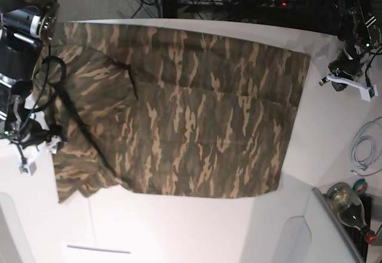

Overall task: Layout the t-shirt on the table in an organized manner, then fold the t-shirt properly
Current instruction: 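Move the right gripper down to the shirt's side edge and grasp it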

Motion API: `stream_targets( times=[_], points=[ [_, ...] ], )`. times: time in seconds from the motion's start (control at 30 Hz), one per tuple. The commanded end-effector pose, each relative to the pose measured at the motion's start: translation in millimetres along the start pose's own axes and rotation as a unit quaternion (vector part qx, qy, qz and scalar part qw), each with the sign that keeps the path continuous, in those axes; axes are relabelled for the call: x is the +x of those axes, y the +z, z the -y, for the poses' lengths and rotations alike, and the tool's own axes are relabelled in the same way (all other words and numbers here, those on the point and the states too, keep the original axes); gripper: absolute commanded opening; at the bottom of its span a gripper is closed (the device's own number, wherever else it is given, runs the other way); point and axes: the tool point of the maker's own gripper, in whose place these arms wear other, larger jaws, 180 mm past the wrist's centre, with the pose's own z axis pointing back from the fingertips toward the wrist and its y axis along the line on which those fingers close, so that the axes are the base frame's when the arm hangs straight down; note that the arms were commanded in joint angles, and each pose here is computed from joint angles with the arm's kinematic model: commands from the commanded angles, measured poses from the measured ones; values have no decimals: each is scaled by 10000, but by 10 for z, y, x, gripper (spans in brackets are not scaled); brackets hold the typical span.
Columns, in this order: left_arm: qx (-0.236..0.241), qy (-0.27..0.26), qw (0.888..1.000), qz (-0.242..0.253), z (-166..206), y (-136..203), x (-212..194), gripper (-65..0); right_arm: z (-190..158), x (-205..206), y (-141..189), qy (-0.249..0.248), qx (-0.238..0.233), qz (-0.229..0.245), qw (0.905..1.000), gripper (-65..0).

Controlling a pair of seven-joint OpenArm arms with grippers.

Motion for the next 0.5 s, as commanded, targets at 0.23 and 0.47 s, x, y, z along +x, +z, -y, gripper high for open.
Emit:
stream_targets(
  times=[0.23, 0.47],
  points=[
    [3, -59, 9997, 221, -31, 20, 167, -650, 85, 152, -33, -181, -104, 279, 9994, -488],
    [-11, -140, 9994, 306, 34, -27, 275, -650, 84, 214, 9, -156, -121, 388, 9991, -650]
  ],
)
